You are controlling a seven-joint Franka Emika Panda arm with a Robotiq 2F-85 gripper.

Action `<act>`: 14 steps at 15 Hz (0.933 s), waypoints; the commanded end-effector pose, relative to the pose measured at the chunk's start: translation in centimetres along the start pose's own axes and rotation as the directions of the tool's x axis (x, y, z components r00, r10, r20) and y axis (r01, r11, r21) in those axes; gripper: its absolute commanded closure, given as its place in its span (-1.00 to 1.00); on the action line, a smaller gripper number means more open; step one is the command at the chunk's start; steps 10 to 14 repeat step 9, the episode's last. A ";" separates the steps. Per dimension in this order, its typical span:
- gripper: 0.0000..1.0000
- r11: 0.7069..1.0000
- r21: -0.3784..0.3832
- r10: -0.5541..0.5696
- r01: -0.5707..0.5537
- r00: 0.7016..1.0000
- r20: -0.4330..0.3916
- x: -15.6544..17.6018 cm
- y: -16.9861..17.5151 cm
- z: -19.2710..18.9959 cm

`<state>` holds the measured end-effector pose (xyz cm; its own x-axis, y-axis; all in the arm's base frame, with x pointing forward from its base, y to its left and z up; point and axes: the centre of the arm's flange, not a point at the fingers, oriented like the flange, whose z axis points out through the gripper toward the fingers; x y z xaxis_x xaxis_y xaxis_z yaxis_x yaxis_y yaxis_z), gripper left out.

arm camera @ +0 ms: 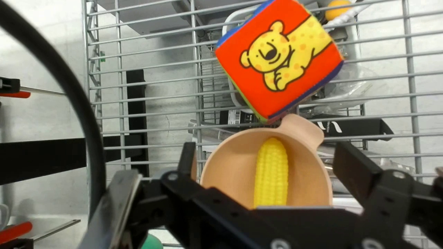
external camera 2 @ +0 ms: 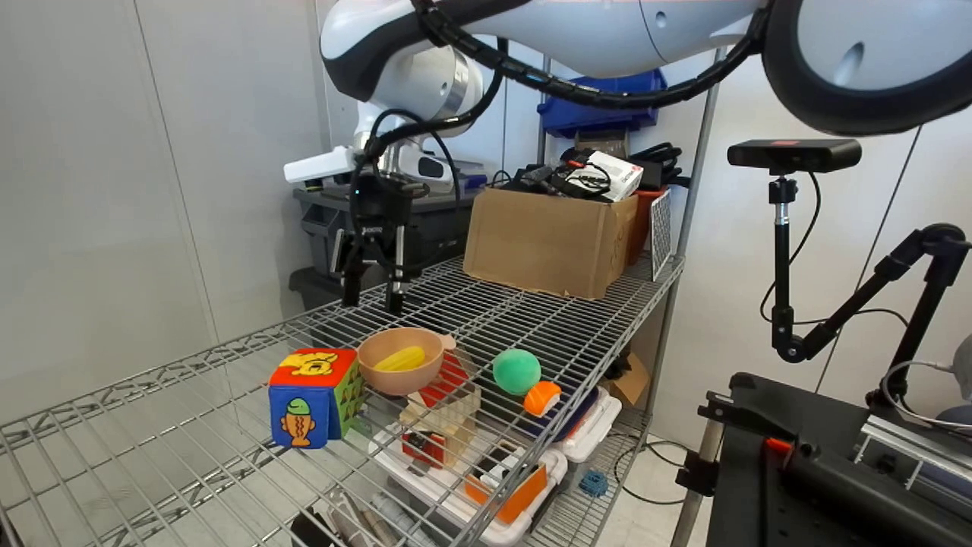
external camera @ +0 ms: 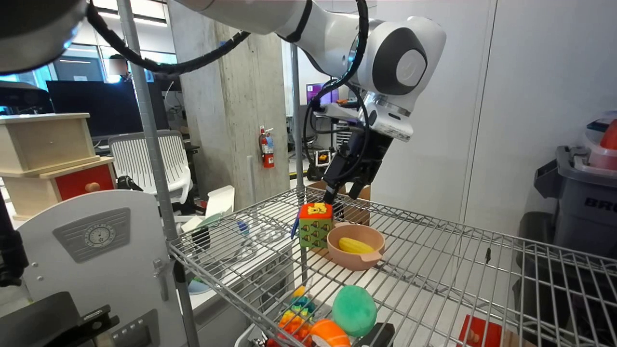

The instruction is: Put the maize cob inside the peach bowl

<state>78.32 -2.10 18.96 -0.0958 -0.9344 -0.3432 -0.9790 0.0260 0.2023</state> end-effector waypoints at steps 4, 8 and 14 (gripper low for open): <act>-1.00 0.999 -0.002 -0.035 0.035 0.999 0.013 -1.0 0.1 -0.3; -1.00 1.000 -0.008 -0.029 0.029 0.999 0.013 -0.6 0.1 0.0; -1.00 1.000 -0.008 -0.030 0.030 0.999 0.013 -0.6 0.1 0.0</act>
